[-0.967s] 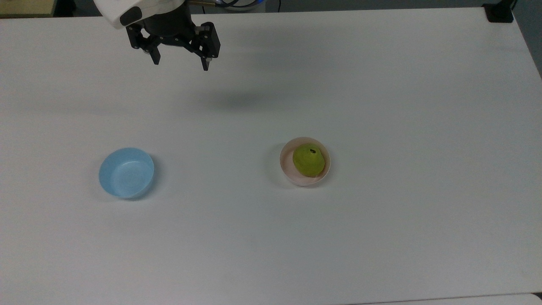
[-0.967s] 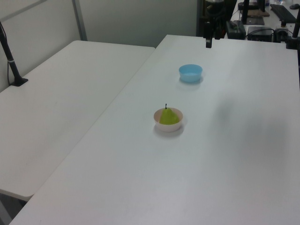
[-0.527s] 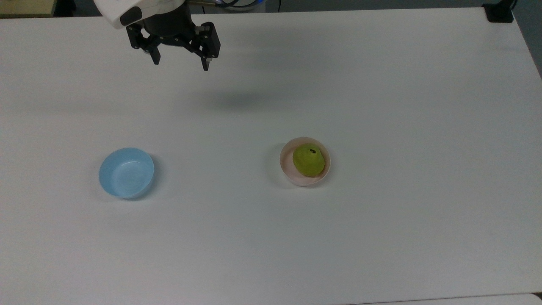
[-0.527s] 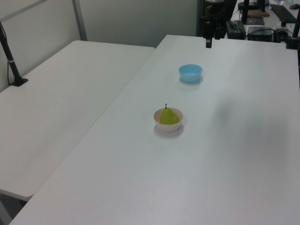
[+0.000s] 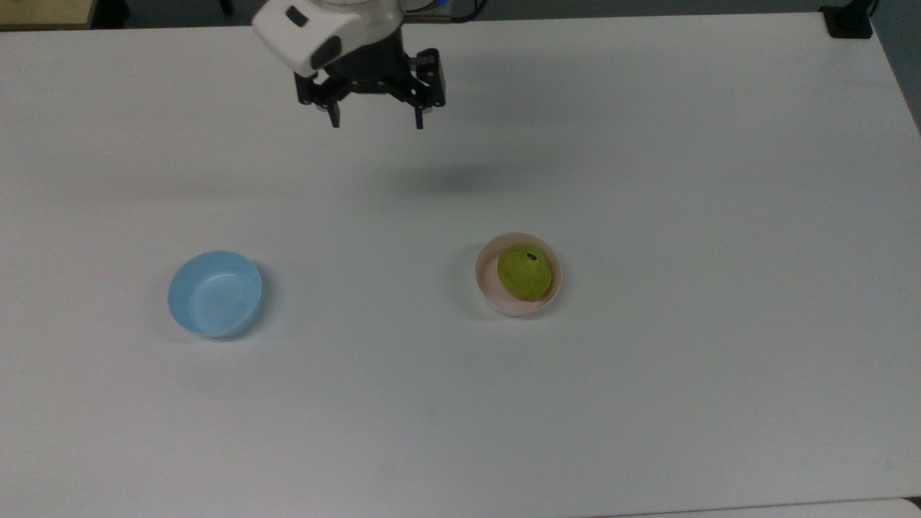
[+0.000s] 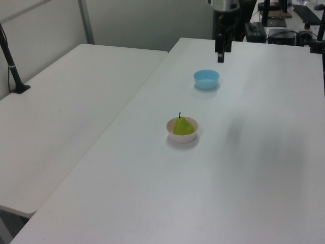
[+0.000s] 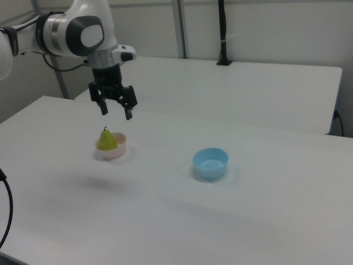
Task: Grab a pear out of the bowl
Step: 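Move the open gripper over the pink bowl and lower onto the pear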
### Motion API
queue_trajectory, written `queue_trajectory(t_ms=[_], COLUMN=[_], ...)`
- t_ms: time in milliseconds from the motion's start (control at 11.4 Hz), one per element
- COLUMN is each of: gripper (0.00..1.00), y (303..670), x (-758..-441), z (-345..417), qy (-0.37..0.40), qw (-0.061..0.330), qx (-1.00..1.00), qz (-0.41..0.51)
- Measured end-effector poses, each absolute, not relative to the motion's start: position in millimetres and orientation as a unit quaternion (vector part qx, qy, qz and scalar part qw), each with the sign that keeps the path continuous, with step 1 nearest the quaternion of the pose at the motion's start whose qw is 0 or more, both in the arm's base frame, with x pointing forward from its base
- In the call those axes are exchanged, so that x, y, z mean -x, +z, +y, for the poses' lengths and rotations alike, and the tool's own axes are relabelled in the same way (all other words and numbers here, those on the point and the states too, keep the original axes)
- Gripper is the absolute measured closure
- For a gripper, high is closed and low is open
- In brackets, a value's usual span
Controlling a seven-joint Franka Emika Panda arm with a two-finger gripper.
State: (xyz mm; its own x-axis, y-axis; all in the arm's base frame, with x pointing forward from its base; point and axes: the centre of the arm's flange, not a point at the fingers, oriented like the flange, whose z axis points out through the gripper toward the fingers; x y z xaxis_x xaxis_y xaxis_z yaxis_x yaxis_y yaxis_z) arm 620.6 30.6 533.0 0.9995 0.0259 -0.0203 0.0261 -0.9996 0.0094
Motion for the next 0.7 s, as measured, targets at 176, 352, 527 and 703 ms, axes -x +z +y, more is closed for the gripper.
queue_trajectory(t_ms=[176, 352, 527, 703], gripper=[0.0, 0.0, 0.0, 0.0], y=[512, 477, 441, 408], x=[-638, -652, -663, -674], z=[80, 110, 134, 168], qy=[0.02, 0.023, 0.017, 0.035], qw=[0.007, 0.011, 0.017, 0.017], qx=[-0.999, -0.998, -0.997, -0.996], qz=[0.045, 0.062, 0.078, 0.08])
